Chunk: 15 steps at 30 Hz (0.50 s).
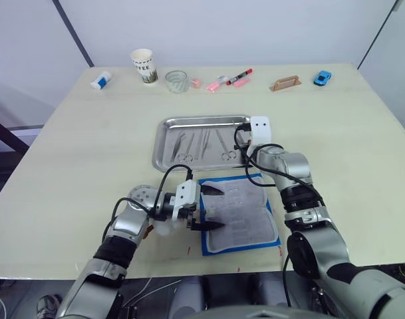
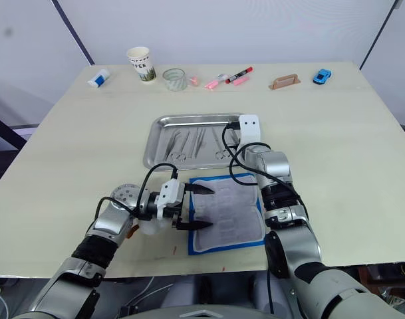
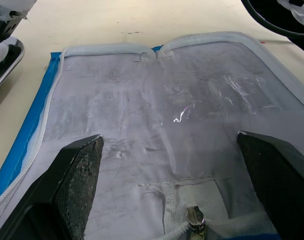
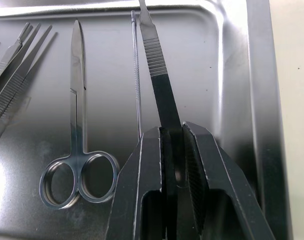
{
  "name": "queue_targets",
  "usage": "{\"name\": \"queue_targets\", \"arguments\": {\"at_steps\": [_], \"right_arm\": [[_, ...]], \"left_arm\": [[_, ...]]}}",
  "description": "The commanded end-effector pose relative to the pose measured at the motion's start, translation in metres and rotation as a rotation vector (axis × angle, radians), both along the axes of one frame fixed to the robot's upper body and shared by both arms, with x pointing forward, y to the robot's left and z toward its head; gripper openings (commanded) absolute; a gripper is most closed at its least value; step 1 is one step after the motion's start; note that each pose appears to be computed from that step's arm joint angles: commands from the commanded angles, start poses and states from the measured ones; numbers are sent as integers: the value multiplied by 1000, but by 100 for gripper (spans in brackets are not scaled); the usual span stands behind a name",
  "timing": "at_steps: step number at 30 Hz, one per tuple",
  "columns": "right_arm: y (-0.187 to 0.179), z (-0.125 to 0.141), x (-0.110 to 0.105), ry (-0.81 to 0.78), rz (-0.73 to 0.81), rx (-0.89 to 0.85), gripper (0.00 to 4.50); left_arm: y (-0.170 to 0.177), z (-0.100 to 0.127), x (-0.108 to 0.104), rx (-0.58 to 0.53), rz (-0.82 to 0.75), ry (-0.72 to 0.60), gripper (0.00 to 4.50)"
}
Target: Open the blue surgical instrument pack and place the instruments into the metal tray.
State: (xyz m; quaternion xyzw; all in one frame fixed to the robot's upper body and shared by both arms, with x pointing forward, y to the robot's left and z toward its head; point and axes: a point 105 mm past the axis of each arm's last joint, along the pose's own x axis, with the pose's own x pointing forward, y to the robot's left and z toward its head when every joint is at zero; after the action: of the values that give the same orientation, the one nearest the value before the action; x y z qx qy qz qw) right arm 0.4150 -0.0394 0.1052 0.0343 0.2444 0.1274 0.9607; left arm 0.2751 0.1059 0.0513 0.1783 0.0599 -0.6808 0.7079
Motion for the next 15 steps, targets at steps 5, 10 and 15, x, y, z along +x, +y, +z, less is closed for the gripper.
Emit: {"name": "queue_targets", "arguments": {"at_steps": [5,10,15], "right_arm": [[9,30,4,-101,27,25,255],[21,54,-9,-230,135,72,255],[30,86,-36,-491,312,177,255]], "left_arm": [[5,-30,-12,63,31,110,450],[6,-26,-10,28,52,105,450],[3,0,-5,-121,86,65,450]]}}
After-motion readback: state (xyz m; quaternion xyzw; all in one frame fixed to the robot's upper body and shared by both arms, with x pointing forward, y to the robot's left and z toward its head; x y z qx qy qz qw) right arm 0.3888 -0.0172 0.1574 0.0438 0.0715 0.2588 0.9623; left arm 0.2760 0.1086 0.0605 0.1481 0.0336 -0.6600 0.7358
